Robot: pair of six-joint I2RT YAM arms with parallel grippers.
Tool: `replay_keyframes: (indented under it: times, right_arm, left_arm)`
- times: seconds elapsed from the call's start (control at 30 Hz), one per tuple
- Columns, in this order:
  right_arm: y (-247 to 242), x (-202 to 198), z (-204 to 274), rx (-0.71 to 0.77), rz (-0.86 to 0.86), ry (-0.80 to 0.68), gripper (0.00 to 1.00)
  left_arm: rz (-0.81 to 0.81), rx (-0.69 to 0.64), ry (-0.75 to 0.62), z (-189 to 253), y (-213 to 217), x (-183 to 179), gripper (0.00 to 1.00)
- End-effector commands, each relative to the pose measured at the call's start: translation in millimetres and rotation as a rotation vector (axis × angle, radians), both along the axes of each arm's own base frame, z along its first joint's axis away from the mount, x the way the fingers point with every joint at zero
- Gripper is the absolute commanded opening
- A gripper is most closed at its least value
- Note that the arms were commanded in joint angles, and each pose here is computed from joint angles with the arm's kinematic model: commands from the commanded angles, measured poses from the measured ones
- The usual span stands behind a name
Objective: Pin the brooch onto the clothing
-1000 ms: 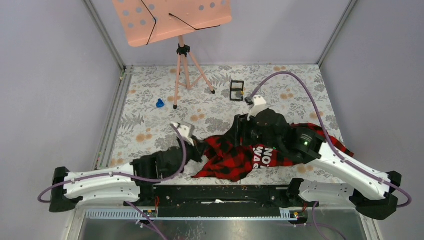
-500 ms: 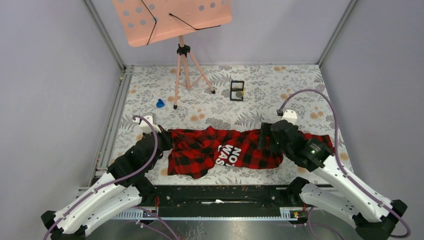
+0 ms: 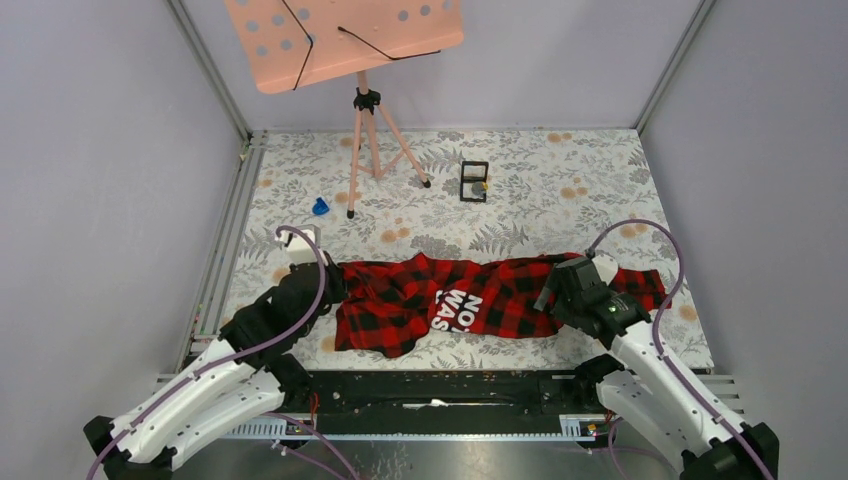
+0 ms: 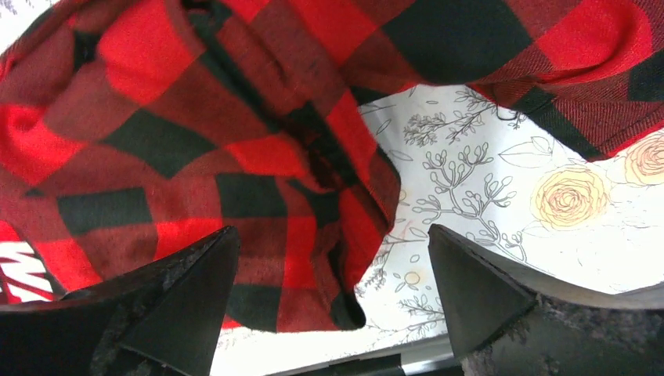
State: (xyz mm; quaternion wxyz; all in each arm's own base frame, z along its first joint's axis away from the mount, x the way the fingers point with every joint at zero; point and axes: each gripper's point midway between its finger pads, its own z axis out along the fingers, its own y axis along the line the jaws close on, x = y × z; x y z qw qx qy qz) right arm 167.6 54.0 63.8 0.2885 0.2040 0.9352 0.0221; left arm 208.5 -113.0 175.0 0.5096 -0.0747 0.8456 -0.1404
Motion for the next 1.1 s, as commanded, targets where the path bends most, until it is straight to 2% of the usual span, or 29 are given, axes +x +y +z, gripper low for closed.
replay_keyframes:
  times: [0.0, 0.23, 0.33, 0.4, 0.43, 0.5, 0.63, 0.7, 0.87, 1.0, 1.07]
  right_arm:
    - [-0.2, 18.6, -4.0, 0.089, -0.067, -0.041, 0.92]
    - [-3.6, 38.5, -10.6, 0.05, -0.035, -0.025, 0.62]
    - [-5.1, 50.6, -7.5, 0.012, -0.005, -0.036, 0.45]
    - [-7.5, 59.6, -0.5, -0.024, 0.013, -0.035, 0.29]
    - [-10.0, 64.1, 4.0, -0.048, 0.014, -0.031, 0.16]
    - [-13.7, 69.2, 20.5, -0.078, 0.015, -0.032, 0.0]
    - [-16.4, 78.0, 84.1, -0.086, 0.036, -0.163, 0.0]
    - [-18.7, 78.9, 135.8, -0.073, 0.04, -0.293, 0.0]
    - [-15.3, 56.1, 256.6, 0.003, 0.114, -0.59, 0.0]
    - [-13.8, 37.7, 301.3, 0.041, 0.145, -0.682, 0.0]
    - [-6.9, 38.2, 294.5, 0.064, 0.172, -0.661, 0.15]
  left_arm:
    - [-0.026, -0.03, -0.038, 22.6, -7.3, 5.1, 0.0]
    - [-0.037, -0.032, -0.038, 24.9, -9.5, 6.5, 0.0]
    - [-0.029, -0.029, -0.045, 28.1, -6.8, 7.9, 0.0]
    - [-0.028, -0.029, -0.056, 35.3, -5.3, 8.9, 0.0]
    - [-0.038, -0.021, -0.069, 42.2, -4.6, 9.5, 0.0]
    - [-0.039, 0.003, -0.09, 59.2, 0.2, 12.0, 0.0]
    - [0.012, 0.102, -0.165, 108.0, 26.2, 18.1, 0.0]
    - [0.077, 0.15, -0.21, 137.0, 46.7, 20.1, 0.0]
    - [0.225, 0.235, -0.244, 170.2, 86.3, 21.4, 0.0]
    - [0.241, 0.226, -0.289, 185.1, 93.1, 18.1, 0.0]
    - [0.206, 0.213, -0.305, 186.3, 89.1, 15.4, 0.0]
